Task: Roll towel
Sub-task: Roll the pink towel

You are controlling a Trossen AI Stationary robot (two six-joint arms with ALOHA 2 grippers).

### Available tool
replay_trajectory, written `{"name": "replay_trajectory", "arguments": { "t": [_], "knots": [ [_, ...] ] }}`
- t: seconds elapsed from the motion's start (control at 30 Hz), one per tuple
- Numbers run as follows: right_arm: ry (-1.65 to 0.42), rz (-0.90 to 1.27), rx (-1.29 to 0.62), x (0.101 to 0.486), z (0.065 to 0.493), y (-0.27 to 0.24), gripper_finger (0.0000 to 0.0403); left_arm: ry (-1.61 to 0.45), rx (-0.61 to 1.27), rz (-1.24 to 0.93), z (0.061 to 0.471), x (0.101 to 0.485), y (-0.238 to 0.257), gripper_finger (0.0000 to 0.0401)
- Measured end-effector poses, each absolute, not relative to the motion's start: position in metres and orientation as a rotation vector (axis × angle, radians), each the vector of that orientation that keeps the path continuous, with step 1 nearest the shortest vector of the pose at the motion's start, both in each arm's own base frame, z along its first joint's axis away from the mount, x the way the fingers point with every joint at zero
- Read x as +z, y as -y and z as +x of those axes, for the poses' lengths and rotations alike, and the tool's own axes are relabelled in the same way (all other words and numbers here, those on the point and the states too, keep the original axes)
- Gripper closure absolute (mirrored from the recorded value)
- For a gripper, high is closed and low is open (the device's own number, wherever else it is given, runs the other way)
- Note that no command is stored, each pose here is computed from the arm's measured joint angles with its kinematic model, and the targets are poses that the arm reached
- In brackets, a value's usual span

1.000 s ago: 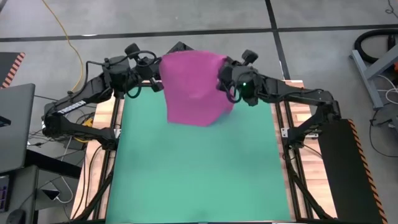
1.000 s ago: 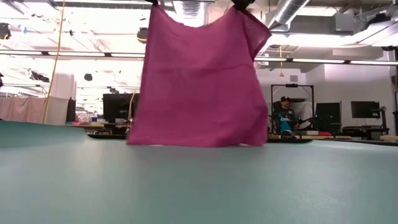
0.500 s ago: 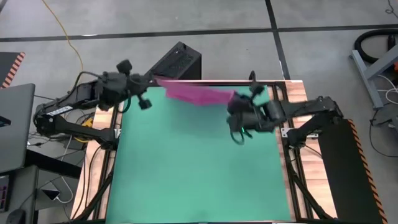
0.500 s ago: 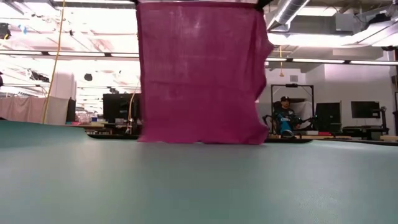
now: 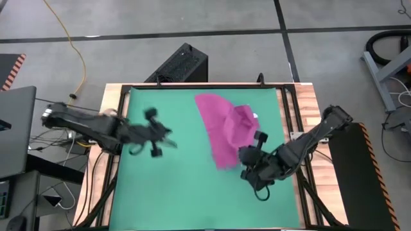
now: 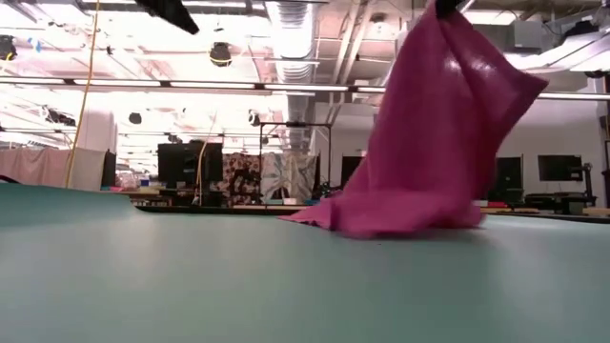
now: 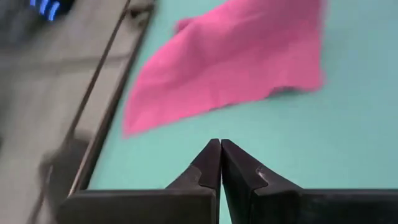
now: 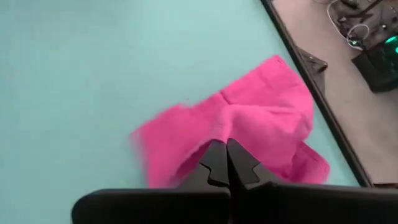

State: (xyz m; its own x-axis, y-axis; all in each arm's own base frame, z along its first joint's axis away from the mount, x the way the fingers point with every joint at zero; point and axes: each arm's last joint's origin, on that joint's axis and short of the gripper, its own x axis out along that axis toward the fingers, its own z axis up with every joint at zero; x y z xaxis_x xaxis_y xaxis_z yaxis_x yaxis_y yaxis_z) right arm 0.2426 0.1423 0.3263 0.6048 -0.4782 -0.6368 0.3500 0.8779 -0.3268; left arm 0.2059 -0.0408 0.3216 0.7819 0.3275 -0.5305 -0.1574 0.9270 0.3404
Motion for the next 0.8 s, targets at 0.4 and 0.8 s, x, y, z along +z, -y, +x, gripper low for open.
{"name": "replay_trajectory", "arguments": {
  "t": [0.4,0.8],
  "knots": [
    [-0.890,-0.286,-0.525,0.287,0.270,-0.152,0.0403,-0.338,0.034,0.400,0.282,0.183,0.085,0.0298],
    [-0.899,-0.272,-0.528,0.285,0.273,-0.150,0.0403,-0.529,-0.027,0.622,0.384,0.134,0.124,0.0275]
  ]
}}
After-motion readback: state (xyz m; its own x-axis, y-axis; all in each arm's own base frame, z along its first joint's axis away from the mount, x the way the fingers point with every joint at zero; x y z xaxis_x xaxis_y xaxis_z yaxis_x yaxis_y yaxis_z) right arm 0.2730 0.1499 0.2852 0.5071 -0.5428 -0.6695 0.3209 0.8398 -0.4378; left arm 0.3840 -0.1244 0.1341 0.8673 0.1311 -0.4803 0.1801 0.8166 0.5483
